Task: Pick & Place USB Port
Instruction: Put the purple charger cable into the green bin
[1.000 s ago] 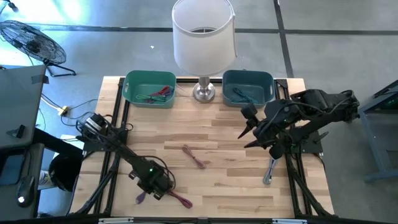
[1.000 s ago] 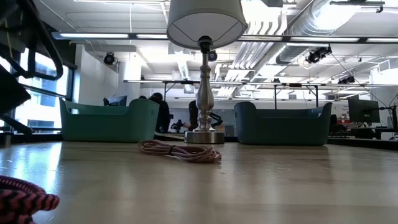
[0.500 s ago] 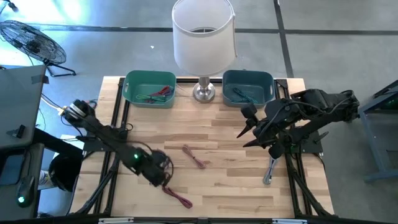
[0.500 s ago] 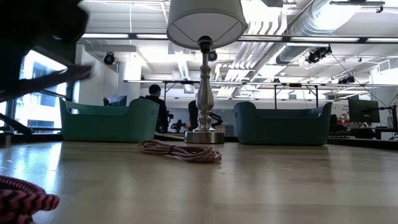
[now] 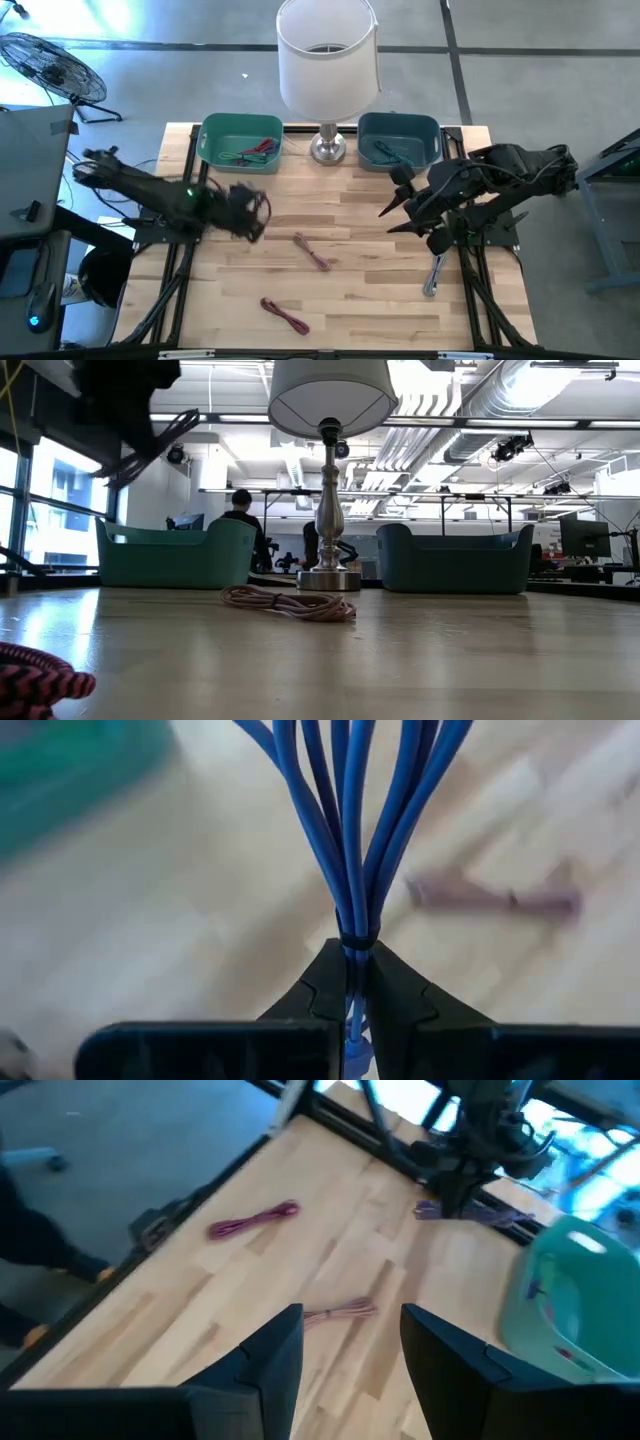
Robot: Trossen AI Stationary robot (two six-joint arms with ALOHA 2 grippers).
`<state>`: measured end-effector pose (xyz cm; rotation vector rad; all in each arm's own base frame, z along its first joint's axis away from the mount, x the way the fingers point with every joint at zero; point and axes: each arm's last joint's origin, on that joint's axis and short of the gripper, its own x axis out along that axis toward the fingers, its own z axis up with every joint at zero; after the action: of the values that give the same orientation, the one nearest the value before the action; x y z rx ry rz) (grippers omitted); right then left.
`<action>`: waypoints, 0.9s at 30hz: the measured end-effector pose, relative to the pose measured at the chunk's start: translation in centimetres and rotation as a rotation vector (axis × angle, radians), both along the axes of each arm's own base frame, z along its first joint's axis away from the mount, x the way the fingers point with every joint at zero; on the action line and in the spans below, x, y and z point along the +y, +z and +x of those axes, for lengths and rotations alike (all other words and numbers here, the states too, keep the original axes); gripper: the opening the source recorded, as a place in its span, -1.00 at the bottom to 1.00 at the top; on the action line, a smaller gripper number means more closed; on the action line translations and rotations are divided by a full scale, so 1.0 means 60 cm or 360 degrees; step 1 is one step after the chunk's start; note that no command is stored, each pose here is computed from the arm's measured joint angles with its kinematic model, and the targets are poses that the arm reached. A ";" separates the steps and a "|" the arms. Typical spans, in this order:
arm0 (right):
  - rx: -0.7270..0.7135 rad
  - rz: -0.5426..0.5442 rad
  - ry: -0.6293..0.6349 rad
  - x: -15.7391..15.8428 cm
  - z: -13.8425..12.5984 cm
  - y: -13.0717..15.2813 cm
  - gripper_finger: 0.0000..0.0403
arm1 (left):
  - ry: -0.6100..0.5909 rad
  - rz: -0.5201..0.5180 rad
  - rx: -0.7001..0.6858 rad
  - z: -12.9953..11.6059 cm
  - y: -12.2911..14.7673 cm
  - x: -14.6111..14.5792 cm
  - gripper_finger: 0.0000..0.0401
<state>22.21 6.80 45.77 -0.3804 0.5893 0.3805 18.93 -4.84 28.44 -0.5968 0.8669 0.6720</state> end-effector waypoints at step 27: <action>-0.0242 0.0218 -0.0558 0.013 0.016 0.018 -0.20 | -0.0659 0.0580 0.0605 -0.093 0.022 0.300 -0.93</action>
<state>23.18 7.56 46.87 -0.1675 0.4668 0.0538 13.36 13.19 29.78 0.0476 1.1461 0.5502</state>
